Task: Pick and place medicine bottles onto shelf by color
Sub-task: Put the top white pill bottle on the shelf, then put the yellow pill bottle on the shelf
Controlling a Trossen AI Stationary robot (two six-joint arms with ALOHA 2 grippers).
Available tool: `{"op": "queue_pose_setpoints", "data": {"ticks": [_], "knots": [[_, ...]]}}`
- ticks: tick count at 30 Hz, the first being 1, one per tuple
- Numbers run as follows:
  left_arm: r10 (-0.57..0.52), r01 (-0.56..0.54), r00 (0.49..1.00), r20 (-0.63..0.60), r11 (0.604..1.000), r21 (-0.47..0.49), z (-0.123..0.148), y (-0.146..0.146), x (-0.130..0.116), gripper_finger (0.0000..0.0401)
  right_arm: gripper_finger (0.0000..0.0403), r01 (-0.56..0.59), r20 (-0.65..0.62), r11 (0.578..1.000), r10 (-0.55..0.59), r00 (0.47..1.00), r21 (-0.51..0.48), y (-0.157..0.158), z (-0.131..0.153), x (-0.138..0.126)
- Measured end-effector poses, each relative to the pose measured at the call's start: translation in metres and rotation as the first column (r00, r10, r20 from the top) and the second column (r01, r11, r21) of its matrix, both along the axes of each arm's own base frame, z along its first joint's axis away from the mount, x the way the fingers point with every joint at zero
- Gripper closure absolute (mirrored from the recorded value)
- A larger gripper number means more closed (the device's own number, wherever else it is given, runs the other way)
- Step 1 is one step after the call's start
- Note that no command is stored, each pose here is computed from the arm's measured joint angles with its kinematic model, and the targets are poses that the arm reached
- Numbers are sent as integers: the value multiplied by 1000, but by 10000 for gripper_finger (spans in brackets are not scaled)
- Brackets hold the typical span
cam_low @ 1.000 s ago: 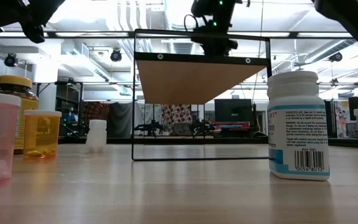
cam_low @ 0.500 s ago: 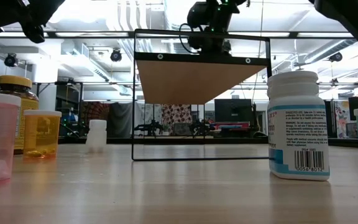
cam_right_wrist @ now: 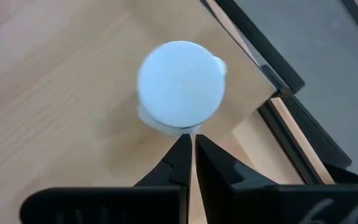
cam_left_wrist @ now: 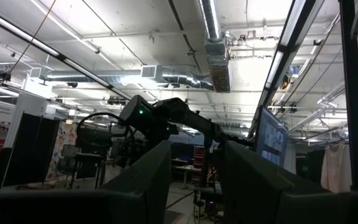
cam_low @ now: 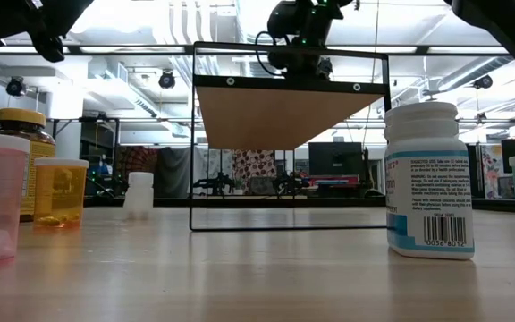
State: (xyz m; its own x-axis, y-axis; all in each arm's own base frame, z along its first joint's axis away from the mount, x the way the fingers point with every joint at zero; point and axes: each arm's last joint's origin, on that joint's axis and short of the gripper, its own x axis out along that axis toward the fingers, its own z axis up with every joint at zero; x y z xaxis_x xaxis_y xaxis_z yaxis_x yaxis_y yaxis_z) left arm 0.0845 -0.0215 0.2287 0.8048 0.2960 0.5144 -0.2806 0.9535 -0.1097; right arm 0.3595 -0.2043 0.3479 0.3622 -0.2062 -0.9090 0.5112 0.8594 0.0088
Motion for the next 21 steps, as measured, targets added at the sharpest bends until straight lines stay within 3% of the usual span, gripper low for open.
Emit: {"op": "queue_pose_setpoints", "data": {"ticks": [4, 8, 14, 21], "knots": [[-27, 27, 1000, 2, 999, -32, -1, -1, 1, 265, 390, -106, 79, 994, 103, 992, 34, 13, 20, -9], [-59, 58, 998, -8, 996, -62, -3, -3, 5, 265, 393, -279, 170, 960, 271, 948, 28, 45, 44, -22], [-73, 77, 996, 46, 992, -97, 28, -6, 11, 265, 394, -483, 288, 857, 515, 807, -179, 107, 46, -35], [-93, 100, 994, 62, 986, -130, 86, -19, 39, 265, 394, -564, 385, 755, 656, 649, -336, 162, 17, -73]]}}
